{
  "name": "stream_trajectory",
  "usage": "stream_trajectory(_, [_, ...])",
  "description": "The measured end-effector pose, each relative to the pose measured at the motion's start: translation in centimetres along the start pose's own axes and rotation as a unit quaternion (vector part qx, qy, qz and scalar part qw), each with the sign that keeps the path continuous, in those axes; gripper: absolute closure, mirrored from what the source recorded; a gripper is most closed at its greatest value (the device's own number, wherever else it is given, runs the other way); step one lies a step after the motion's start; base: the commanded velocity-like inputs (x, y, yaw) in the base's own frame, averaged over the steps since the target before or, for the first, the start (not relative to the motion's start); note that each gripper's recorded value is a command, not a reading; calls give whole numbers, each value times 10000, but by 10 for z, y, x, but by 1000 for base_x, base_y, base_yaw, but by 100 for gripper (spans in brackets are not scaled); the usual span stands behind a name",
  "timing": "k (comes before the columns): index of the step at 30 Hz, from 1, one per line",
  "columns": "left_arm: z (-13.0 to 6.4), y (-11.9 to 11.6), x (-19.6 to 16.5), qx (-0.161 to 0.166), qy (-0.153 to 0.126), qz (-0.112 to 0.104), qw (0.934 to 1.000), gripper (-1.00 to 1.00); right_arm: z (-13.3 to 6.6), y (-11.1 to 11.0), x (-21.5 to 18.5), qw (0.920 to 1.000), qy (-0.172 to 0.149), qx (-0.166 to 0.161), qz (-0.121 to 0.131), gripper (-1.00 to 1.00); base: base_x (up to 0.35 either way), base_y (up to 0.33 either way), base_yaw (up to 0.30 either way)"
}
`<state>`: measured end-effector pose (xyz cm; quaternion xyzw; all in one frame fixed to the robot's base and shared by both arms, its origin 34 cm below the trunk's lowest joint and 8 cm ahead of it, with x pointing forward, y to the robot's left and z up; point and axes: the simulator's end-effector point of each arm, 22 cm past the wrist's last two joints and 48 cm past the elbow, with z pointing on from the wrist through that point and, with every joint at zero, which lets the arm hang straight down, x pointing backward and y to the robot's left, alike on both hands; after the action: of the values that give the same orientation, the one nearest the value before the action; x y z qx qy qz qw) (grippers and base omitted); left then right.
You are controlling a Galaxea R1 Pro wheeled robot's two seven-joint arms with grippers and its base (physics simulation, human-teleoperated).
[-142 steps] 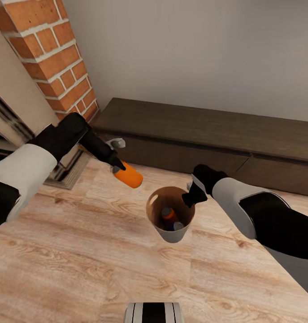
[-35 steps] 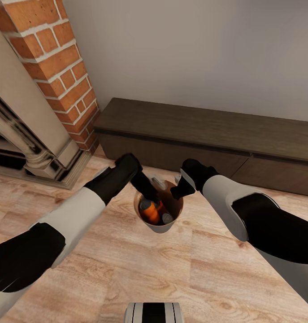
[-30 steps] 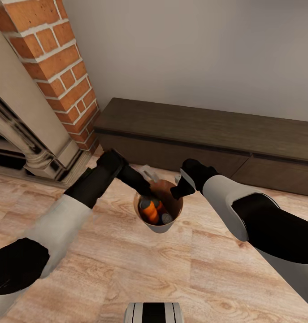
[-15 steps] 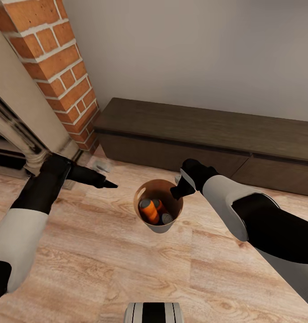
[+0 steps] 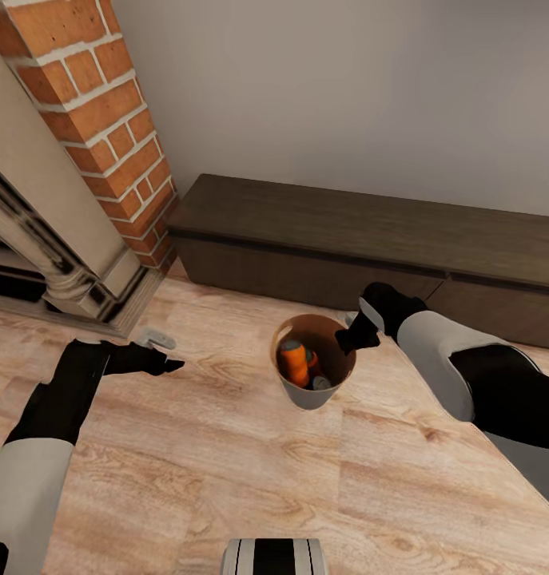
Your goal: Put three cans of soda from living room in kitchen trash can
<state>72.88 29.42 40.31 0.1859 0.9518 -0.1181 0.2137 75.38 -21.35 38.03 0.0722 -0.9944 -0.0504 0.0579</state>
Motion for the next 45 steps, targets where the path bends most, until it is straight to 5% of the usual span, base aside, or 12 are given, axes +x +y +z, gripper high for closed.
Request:
stream_trajectory(3, [-1, 4, -1, -16, -315, -136, 9994, -100, 0, -22, 4, 9998, 13, 4, 223, 100, 0, 0, 0])
stream_trajectory(9, [7, 10, 9, -150, -492, -245, 9984, -100, 8, -30, 7, 9988, -4, -149, 458, 100, 0, 0, 0])
stream_trajectory(20, [42, -15, 20, -155, -842, -145, 9962, -100, 38, -37, 17, 9988, 60, -106, 470, 100, 0, 0, 0])
stream_trajectory(29, [65, -28, 50, -66, -793, -182, 9967, -100, 69, -33, 31, 9983, 154, -194, 527, 100, 0, 0, 0])
stream_trajectory(45, [75, -34, 60, -18, -785, -203, 9967, -100, 94, -33, 48, 9977, 281, -225, 568, 100, 0, 0, 0])
